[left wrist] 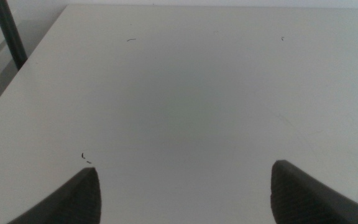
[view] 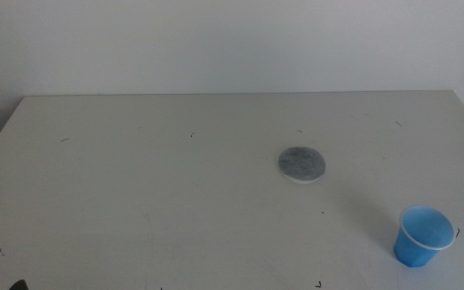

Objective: Place an empty cup on a cup mat.

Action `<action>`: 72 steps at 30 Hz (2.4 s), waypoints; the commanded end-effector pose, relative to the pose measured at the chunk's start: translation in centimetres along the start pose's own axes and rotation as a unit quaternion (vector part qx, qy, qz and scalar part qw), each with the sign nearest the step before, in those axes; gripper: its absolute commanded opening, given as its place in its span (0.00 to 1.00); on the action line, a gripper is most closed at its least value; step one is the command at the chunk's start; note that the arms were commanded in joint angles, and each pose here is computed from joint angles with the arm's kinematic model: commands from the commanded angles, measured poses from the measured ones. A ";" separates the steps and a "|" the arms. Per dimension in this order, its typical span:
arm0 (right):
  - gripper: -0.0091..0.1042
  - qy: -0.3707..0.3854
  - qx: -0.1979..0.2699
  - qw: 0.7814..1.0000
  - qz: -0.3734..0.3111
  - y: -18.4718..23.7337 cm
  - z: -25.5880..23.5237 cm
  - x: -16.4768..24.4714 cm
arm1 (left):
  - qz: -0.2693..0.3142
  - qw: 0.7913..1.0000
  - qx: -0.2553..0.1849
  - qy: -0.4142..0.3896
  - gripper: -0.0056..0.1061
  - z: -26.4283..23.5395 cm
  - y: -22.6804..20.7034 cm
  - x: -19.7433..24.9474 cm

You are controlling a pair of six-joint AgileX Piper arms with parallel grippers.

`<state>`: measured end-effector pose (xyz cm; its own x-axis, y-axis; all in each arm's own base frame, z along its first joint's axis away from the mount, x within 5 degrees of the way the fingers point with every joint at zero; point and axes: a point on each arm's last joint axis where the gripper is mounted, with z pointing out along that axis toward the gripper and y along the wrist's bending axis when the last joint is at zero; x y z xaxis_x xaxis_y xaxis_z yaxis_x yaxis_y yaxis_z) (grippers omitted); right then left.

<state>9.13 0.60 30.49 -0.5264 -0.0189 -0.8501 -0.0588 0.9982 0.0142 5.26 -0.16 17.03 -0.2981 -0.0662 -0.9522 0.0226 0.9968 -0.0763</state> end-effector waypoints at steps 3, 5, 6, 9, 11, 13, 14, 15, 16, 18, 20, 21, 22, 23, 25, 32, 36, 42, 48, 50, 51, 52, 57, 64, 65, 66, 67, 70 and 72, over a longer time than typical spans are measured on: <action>0.89 0.020 -0.002 1.000 0.019 0.1 -0.3 -4.3 | -0.006 0.999 0.005 -0.042 0.99 -0.2 -0.1 -0.8; 0.89 0.035 -0.008 0.998 0.042 0.2 -0.3 -5.9 | -0.006 0.999 0.005 -0.042 0.99 -0.2 -0.1 -0.8; 0.89 0.045 -0.011 0.997 0.053 0.3 -0.2 -6.6 | -0.006 0.999 0.005 -0.042 0.99 -0.2 -0.1 -0.8; 0.89 0.077 -0.012 0.994 0.078 0.3 0.4 -8.4 | -0.006 0.999 0.005 -0.042 0.99 -0.2 -0.1 -0.8; 0.89 0.101 -0.009 0.991 0.085 0.3 1.0 -9.3 | -0.006 0.999 0.005 -0.042 0.99 -0.2 -0.1 -0.8; 0.89 0.128 -0.007 0.988 0.087 0.3 1.9 -10.0 | -0.006 0.999 0.005 -0.042 0.99 -0.2 -0.1 -0.8; 0.89 0.146 -0.006 0.985 0.088 0.3 2.5 -10.3 | -0.006 0.999 0.005 -0.042 0.99 -0.2 -0.1 -0.8; 0.89 0.162 -0.004 0.983 0.088 0.3 3.2 -10.4 | -0.006 0.999 0.005 -0.042 0.99 -0.2 -0.1 -0.8; 0.89 0.176 -0.003 0.980 0.088 0.3 4.0 -10.5 | -0.006 0.999 0.005 -0.042 0.99 -0.2 -0.1 -0.8; 0.89 0.202 -0.001 0.976 0.086 0.3 5.4 -10.4 | -0.006 0.999 0.005 -0.042 0.99 -0.2 -0.1 -0.8; 0.89 0.221 0.001 0.971 0.087 0.2 6.6 -10.3 | -0.006 0.999 0.005 -0.042 0.99 -0.2 -0.1 -0.8; 0.89 0.232 0.002 0.969 0.086 0.2 7.2 -10.1 | -0.006 0.999 0.005 -0.042 0.99 -0.2 -0.1 -0.8; 0.89 0.240 0.003 0.967 0.086 0.2 7.7 -10.0 | -0.006 0.999 0.005 -0.042 0.99 -0.2 -0.1 -0.8; 0.89 0.250 0.004 0.964 0.086 0.2 8.4 -9.9 | -0.006 0.999 0.005 -0.042 0.99 -0.2 -0.1 -0.8; 0.89 0.266 0.005 0.960 0.087 0.2 9.4 -9.7 | -0.006 0.999 0.005 -0.042 0.99 -0.2 -0.1 -0.8; 0.89 0.322 0.022 0.944 0.076 -0.2 12.8 -8.5 | -0.006 0.999 0.005 -0.042 0.99 -0.2 -0.1 -0.8; 0.89 0.337 0.030 0.938 0.069 -0.4 14.1 -8.1 | -0.006 0.999 0.005 -0.042 0.99 -0.2 -0.1 -0.8; 0.89 0.360 0.031 0.929 0.074 -0.4 16.1 -7.3 | -0.006 0.999 0.005 -0.042 0.99 -0.2 -0.1 -0.8; 0.89 0.391 0.034 0.917 0.074 -0.4 18.0 -6.2 | -0.006 0.999 0.005 -0.042 0.99 -0.2 -0.1 -0.8; 0.89 0.399 0.035 0.913 0.073 -0.4 18.6 -5.9 | -0.006 0.999 0.005 -0.042 0.99 -0.2 -0.1 -0.8; 0.89 0.404 0.035 0.911 0.073 -0.4 19.0 -5.7 | -0.006 0.999 0.005 -0.042 0.99 -0.2 -0.1 -0.8; 0.89 0.408 0.035 0.910 0.073 -0.4 19.4 -5.5 | -0.006 0.999 0.005 -0.042 0.99 -0.2 -0.1 -0.8; 0.89 0.421 0.036 0.904 0.072 -0.5 20.9 -4.6 | -0.006 0.999 0.005 -0.042 0.99 -0.2 -0.1 -0.8; 0.87 0.438 0.038 0.895 0.073 -0.5 22.7 -3.5 | -0.006 0.999 0.005 -0.042 0.99 -0.2 -0.1 -0.8; 0.86 0.439 0.038 0.895 0.073 -0.5 22.7 -3.4 | -0.006 0.999 0.005 -0.042 0.99 -0.2 -0.1 -0.8; 0.85 0.443 0.038 0.893 0.072 -0.5 22.9 -3.3 | -0.006 0.999 0.005 -0.042 0.99 -0.2 -0.1 -0.8; 0.84 0.444 0.038 0.892 0.072 -0.5 23.0 -3.2 | -0.006 0.999 0.005 -0.042 0.99 -0.2 -0.1 -0.8; 0.77 0.450 0.038 0.890 0.072 -0.5 23.1 -3.1 | -0.006 0.999 0.005 -0.042 0.99 -0.2 -0.1 -0.8; 0.61 0.451 0.038 0.889 0.073 -0.5 23.0 -3.1 | -0.006 0.999 0.005 -0.042 0.99 -0.2 -0.1 -0.8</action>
<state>30.05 1.74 19.12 -0.9943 0.1056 -0.0123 0.1053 0.9942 0.0224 5.26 -0.16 17.03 -0.2981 -0.0662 -0.9522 0.0226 0.9968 -0.0763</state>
